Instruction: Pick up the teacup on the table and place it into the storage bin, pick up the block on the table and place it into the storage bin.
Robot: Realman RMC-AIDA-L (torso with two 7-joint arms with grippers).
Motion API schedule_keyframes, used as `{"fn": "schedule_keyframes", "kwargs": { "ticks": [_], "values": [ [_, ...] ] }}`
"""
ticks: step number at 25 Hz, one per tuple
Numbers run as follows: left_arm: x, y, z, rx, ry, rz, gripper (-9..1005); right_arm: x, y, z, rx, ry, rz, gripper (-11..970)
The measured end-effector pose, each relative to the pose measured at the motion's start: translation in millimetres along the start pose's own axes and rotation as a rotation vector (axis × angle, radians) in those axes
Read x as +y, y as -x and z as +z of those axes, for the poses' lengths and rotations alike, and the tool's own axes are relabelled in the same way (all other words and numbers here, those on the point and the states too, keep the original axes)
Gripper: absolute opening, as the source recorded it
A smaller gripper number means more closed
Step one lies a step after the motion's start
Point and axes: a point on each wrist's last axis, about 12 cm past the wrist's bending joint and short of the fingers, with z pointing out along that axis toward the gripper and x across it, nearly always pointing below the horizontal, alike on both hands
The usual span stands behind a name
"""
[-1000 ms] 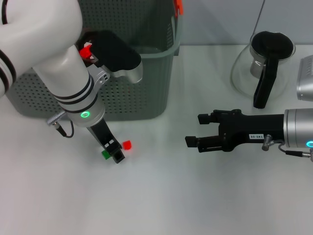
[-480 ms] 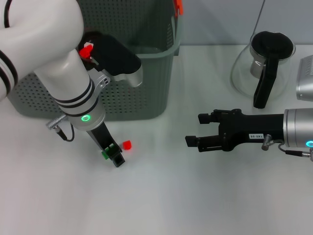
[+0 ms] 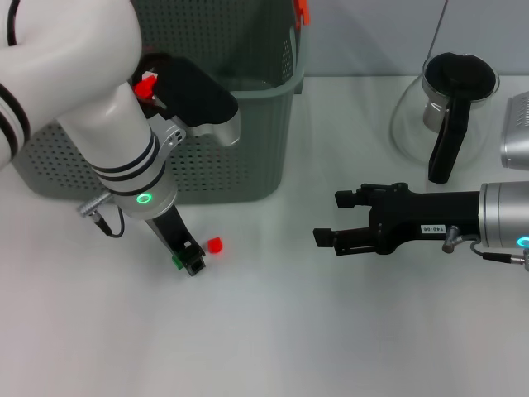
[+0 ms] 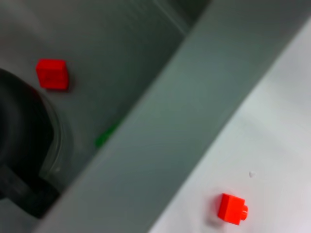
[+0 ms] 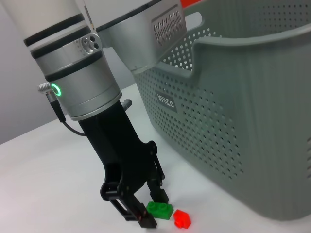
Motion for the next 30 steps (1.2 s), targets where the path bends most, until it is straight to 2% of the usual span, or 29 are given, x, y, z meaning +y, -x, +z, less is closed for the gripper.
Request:
{"fn": "schedule_keyframes", "kwargs": {
  "ticks": [6, 14, 24, 30],
  "values": [
    [1.8, -1, 0, 0.0, 0.002, -0.008, 358, -1.3, 1, -2, -0.009, -0.008, 0.001, 912],
    [-0.3, -1, -1, 0.007, -0.006, -0.005, 185, -1.7, 3, -2, -0.009, -0.006, -0.003, 911],
    [-2.4, -4, -13, 0.011, -0.05, -0.007, 185, -2.7, 3, -4, -0.008, -0.008, -0.007, 911],
    [5.1, -11, -20, -0.054, -0.157, -0.051, 185, -3.3, 3, -5, -0.007, -0.011, -0.009, 912]
  ]
}}
